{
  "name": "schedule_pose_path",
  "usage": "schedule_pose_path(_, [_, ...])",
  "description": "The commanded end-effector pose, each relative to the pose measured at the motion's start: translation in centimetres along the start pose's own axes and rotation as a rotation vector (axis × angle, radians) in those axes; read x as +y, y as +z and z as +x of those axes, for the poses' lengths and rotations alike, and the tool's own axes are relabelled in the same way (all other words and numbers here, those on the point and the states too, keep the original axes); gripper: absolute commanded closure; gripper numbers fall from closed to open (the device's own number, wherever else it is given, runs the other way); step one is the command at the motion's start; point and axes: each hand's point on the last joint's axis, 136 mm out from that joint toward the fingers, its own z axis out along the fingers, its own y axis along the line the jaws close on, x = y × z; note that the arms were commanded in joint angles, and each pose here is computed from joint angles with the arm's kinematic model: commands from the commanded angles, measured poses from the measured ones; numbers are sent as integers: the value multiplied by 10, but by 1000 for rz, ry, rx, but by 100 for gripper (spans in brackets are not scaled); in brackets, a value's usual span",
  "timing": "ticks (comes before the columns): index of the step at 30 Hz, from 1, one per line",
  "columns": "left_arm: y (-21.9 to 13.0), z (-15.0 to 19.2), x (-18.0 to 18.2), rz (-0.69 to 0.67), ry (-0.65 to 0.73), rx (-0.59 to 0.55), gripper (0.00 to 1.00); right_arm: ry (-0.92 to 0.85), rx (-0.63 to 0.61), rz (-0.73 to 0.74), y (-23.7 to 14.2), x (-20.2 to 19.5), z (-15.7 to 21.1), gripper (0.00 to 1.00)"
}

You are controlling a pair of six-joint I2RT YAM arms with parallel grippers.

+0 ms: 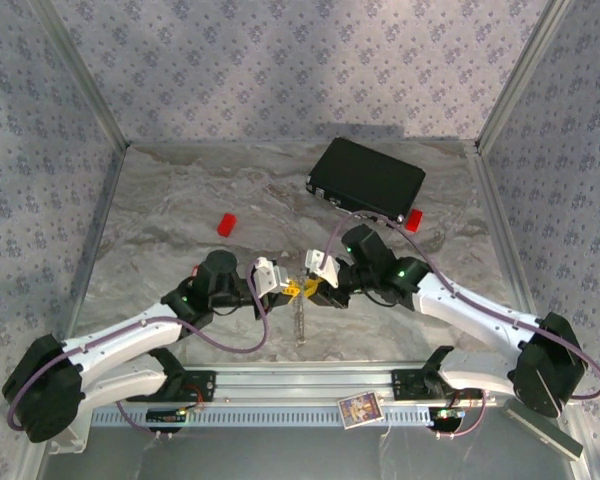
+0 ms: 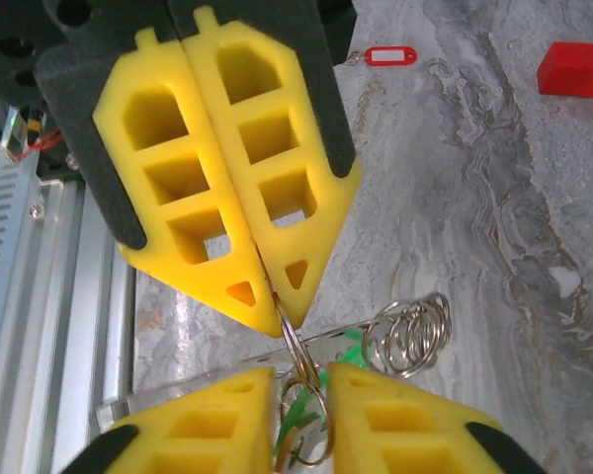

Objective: Put the keys on the keyring

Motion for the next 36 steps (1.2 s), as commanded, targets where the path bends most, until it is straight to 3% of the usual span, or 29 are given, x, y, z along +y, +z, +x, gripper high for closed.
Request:
schedule_pose_path(1, [-1,-16,-3,12,21,-71,100,-1,-64,-3,-6,2,-14,86])
schedule_pose_path(6, [-1,-17,-2,7,15,-67,100,-19,-67,-10,-8,3,-17,98])
schedule_pose_path(10, [-1,-16,-1,5,18,-33,80,-42,-48,-25,-10,5,-20,100])
schedule_pose_path(15, [-1,-14,0,9,33,19,76,-88,10,-27,-12,7,-23,100])
schedule_pose_path(21, [1,-16,1,15,37,40,79,-149,115,-20,-9,10,-19,100])
schedule_pose_path(26, [0,-18,-1,30,47,40,98,-160,114,-29,-10,12,-25,100])
schedule_pose_path(28, [0,-19,-2,31,51,37,100,-151,94,-28,-11,12,-28,100])
schedule_pose_path(33, [-1,-18,-3,28,41,10,100,-76,24,9,-16,5,-25,76])
schedule_pose_path(36, [-1,-18,-3,24,28,-13,100,-46,-11,48,-18,2,-19,67])
